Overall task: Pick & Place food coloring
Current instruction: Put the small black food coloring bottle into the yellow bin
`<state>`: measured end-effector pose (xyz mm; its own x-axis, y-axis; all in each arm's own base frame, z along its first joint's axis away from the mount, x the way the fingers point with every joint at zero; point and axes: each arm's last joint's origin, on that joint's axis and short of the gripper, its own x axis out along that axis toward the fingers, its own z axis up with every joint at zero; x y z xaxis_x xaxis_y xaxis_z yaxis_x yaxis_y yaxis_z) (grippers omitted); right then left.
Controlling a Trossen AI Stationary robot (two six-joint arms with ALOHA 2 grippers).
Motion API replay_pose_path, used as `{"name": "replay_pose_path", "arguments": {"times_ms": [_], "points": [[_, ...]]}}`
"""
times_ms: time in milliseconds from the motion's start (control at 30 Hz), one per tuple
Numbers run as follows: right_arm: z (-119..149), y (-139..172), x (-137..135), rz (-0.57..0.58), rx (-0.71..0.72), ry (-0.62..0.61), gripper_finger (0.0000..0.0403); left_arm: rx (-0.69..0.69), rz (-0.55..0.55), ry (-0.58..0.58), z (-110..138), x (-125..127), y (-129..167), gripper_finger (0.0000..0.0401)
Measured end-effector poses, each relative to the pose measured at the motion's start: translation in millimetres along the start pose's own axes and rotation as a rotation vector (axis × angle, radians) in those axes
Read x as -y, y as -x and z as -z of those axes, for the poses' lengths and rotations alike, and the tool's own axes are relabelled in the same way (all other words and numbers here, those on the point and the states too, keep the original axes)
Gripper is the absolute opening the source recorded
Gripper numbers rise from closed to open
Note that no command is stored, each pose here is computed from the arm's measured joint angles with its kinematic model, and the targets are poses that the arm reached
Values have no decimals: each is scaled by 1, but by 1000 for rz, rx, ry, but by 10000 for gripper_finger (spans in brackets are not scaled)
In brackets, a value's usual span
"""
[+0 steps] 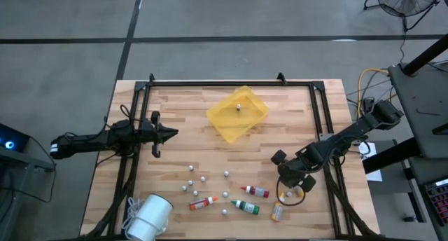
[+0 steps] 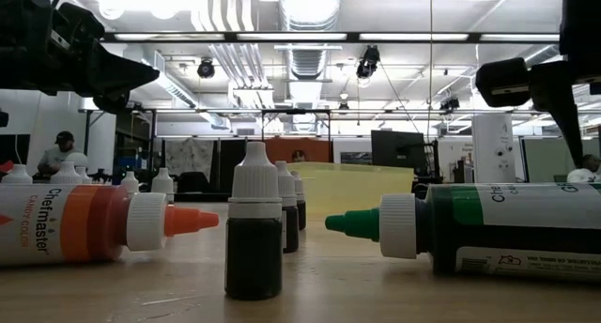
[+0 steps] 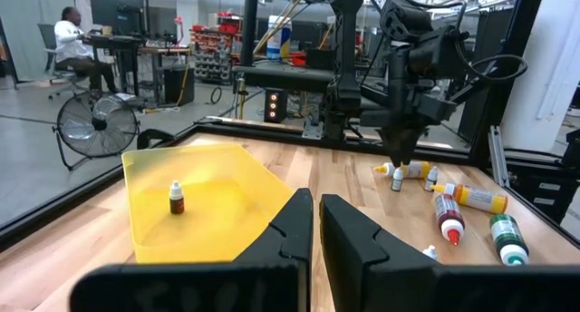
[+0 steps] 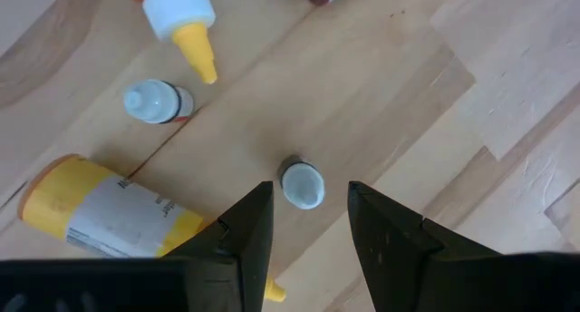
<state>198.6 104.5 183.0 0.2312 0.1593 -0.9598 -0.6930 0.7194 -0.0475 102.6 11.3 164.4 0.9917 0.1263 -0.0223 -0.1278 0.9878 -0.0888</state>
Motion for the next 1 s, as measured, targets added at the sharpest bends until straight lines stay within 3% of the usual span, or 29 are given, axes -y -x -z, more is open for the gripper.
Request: {"name": "replay_pose_path", "arguments": {"times_ms": [1000], "points": [[-3,-21,2,-52,-26,-10,134,1,1,0,0,0,0,0]]}}
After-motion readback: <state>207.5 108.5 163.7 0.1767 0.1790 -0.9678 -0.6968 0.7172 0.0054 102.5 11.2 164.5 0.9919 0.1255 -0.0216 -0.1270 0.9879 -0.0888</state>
